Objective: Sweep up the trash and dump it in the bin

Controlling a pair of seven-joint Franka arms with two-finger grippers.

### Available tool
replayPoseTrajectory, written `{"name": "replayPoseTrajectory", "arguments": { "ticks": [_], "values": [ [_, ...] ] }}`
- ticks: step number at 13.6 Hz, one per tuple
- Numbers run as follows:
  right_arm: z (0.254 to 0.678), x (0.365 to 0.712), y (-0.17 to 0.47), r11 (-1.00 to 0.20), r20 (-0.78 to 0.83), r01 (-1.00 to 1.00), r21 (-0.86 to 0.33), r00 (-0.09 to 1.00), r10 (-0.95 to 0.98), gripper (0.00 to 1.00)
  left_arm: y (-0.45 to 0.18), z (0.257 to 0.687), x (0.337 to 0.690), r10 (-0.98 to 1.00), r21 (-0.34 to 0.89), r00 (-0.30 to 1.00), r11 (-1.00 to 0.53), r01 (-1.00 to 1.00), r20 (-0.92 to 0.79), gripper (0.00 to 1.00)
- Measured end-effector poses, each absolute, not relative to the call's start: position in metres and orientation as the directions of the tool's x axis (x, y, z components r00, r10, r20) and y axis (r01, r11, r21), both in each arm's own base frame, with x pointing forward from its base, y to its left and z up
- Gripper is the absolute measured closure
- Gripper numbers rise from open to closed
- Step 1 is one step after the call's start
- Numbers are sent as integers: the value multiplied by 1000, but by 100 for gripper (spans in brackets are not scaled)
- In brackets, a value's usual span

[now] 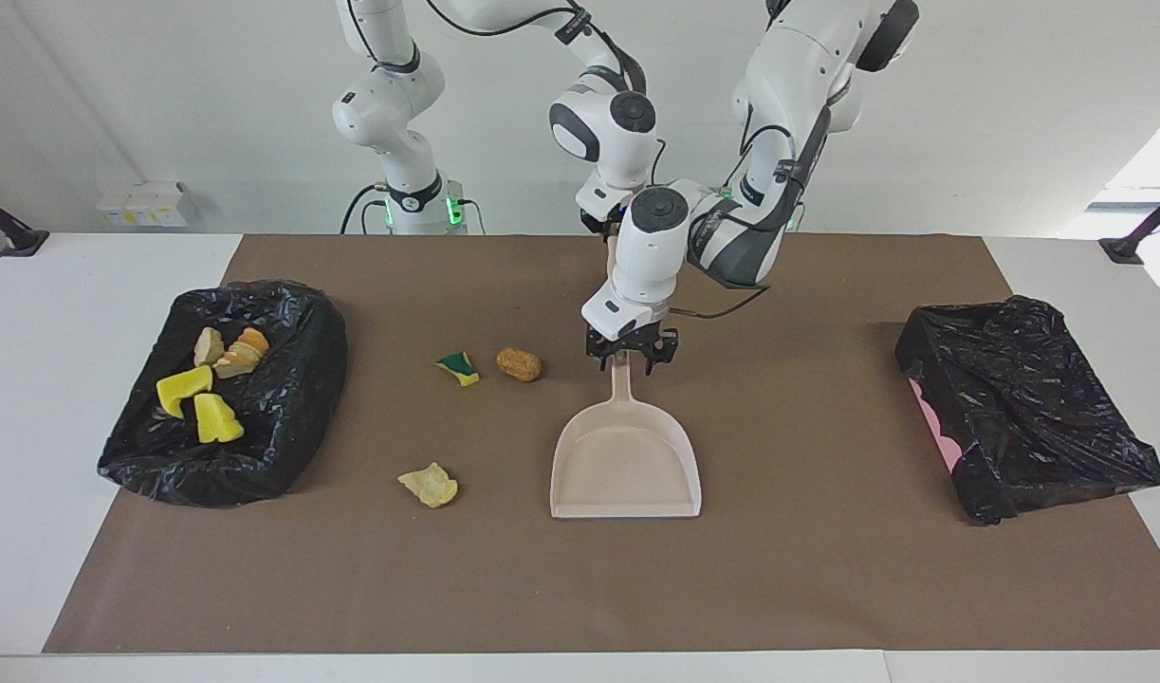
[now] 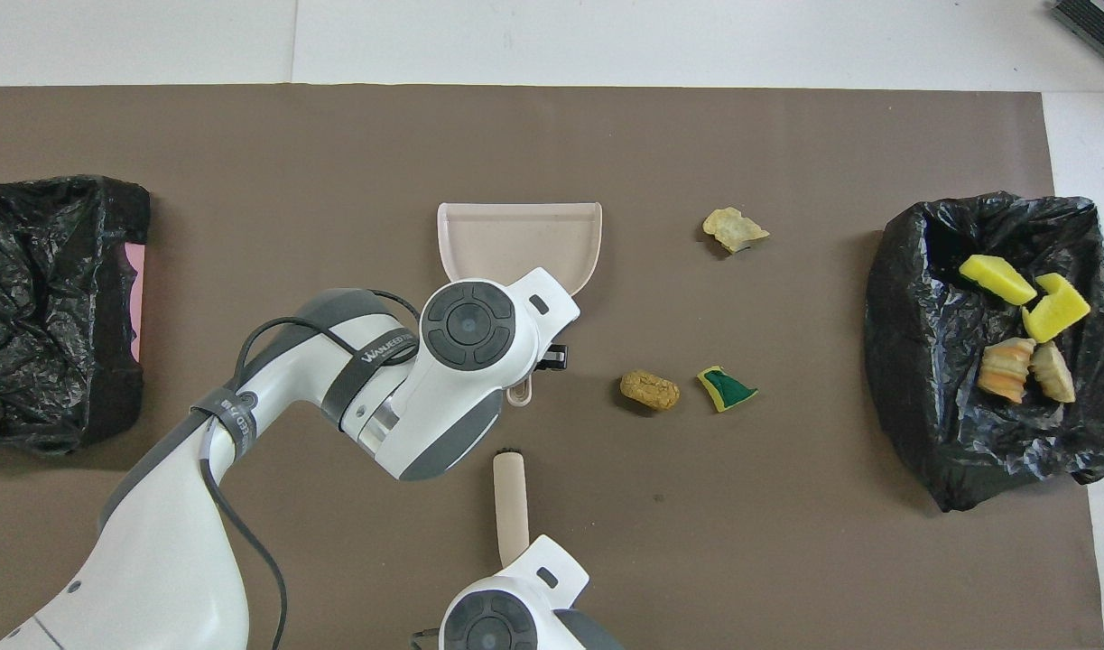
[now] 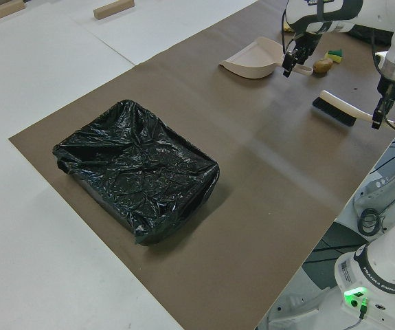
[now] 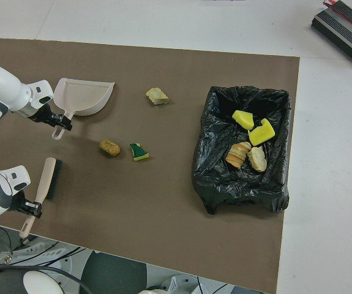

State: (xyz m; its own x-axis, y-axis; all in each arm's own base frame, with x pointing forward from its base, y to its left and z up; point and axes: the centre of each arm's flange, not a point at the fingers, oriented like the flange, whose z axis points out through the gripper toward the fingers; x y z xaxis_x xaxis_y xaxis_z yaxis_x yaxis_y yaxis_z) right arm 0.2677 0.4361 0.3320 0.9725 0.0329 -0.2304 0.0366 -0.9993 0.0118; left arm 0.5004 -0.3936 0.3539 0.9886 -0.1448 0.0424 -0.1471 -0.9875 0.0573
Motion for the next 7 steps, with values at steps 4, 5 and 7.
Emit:
{"name": "replayPoseTrajectory", "arguments": {
  "ticks": [4,5,7],
  "values": [
    [336,291,422,-1000,-228,-16,8,973,-17,74,-393,355,502,-147,57,988,-987,-150,52,68],
    [340,301,414,-999,-232,-39,10,972,-41,74,-392,356,503,-159,53,986,-985,-162,56,69],
    [357,322,391,-996,-246,-87,18,965,-89,74,-390,356,505,-228,45,972,-972,-231,63,69]
  ]
}}
